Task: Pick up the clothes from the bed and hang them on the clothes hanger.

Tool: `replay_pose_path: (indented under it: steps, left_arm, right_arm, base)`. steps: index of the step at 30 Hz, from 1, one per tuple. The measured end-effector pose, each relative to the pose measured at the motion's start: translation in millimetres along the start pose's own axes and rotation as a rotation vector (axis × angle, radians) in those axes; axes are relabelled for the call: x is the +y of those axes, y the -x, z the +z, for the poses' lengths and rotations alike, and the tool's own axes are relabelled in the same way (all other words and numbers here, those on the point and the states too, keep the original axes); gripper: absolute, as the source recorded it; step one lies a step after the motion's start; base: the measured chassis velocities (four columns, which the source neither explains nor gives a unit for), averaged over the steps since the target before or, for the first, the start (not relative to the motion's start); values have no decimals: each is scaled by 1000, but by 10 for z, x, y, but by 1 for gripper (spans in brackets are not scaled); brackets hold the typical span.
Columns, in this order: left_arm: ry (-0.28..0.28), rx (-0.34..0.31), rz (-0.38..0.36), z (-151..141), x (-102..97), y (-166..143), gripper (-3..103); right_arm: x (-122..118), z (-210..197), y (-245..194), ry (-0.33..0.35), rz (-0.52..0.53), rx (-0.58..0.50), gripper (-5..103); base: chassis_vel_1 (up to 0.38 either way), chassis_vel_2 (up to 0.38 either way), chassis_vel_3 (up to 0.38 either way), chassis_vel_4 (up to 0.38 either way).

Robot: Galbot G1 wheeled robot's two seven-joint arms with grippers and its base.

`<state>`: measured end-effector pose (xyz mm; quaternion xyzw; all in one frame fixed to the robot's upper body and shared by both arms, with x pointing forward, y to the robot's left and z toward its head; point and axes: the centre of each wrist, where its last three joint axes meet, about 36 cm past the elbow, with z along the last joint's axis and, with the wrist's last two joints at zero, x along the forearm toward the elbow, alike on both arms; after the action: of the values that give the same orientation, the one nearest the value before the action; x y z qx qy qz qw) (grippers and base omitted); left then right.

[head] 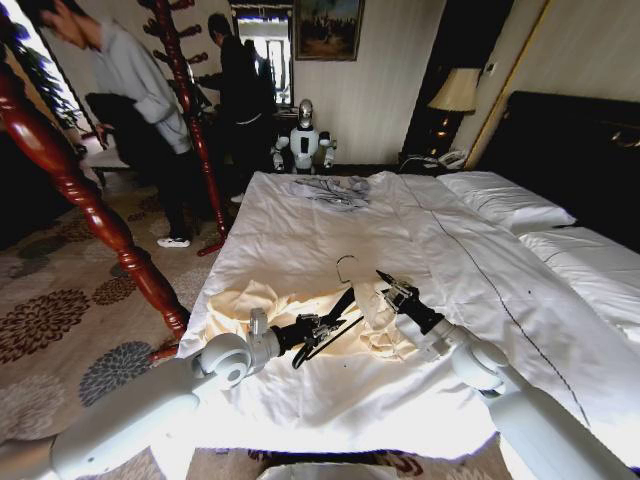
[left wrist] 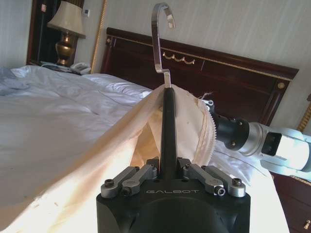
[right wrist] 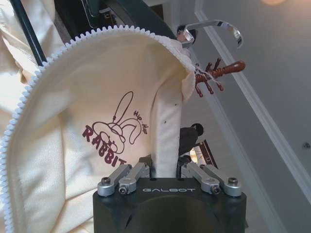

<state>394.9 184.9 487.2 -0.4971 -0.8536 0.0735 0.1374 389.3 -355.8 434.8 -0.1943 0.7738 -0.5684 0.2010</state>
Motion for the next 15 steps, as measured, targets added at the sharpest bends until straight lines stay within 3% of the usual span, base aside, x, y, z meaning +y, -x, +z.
replay_pose_path:
  steps: [2, 4, 7, 8, 10, 12, 15]
  left_arm:
    - [9, -6, -27, -32, 14, -41, 14]
    - [17, -7, -52, -50, 39, -73, 19]
    - [33, -25, -111, -119, 95, -174, 35]
    - [33, -25, -111, -119, 95, -174, 35]
    - [44, -30, -143, -151, 132, -271, 46]
    - [51, -32, -155, -163, 143, -310, 46]
    - [73, -51, -209, -219, 187, -494, 62]
  right_arm:
    - [38, -21, -26, 58, 13, 45, 23]
    - [57, 17, -44, 68, 18, 77, 23]
    - [88, 64, -63, 67, 24, 109, 22]
    - [88, 64, -63, 67, 24, 109, 22]
    - [102, 69, -58, 72, 33, 125, 20]
    - [108, 73, -57, 72, 36, 132, 20]
    - [162, 105, -84, 78, 46, 182, 20]
  base:
    - [0, 0, 0, 0]
    - [0, 0, 0, 0]
    - [0, 0, 0, 0]
    - [0, 0, 0, 0]
    - [0, 0, 0, 0]
    - [0, 0, 0, 0]
    - [0, 0, 0, 0]
